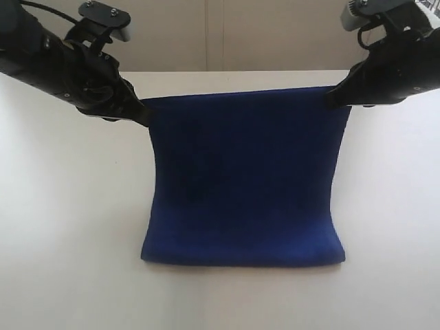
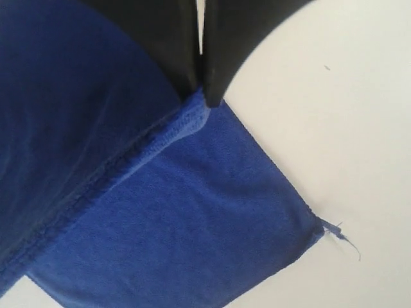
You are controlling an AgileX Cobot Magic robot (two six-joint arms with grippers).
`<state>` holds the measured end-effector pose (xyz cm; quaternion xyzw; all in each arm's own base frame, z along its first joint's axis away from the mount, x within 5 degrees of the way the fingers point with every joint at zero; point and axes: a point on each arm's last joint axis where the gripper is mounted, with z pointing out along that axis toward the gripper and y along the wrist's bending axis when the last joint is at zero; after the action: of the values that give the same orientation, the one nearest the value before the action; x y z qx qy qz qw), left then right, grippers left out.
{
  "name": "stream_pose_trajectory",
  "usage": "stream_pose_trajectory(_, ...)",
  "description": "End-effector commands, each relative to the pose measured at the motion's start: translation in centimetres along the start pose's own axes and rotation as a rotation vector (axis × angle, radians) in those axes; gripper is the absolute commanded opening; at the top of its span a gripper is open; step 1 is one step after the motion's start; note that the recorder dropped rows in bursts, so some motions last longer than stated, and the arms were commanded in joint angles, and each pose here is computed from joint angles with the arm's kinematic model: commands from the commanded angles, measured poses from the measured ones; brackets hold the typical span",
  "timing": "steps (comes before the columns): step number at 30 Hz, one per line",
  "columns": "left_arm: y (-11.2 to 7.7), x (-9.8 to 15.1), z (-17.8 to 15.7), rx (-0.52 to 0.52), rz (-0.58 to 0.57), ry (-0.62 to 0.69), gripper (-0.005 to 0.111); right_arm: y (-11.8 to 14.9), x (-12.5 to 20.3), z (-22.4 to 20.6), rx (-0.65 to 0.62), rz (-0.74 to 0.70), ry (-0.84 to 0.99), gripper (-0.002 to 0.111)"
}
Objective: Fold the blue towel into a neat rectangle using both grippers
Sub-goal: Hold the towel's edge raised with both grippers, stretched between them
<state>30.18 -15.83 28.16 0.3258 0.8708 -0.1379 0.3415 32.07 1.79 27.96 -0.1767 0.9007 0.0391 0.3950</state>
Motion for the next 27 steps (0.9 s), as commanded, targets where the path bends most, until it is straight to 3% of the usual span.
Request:
stream_pose_trajectory(1, 0.7, 0.2, 1.4, -0.021, -0.041, 0.007, 0.0, -0.8, -0.2, 1.9, 0.03, 0.013, -0.001, 0.0)
stream_pose_trajectory(5, 1.2, 0.5, 2.8, -0.036, -0.058, 0.013, 0.0, -1.3, -0.3, 3.8, 0.025, 0.044, 0.011, 0.0)
stream_pose_trajectory(13, 4.4, 0.9, 5.1, -0.103, -0.131, 0.01, 0.0, -2.3, -0.6, 7.6, 0.024, 0.08, 0.031, 0.0)
stream_pose_trajectory(27, 6.2, -1.0, 9.5, -0.104, -0.129, 0.009, 0.0, -3.4, -0.6, 10.7, 0.071, 0.117, 0.007, 0.0)
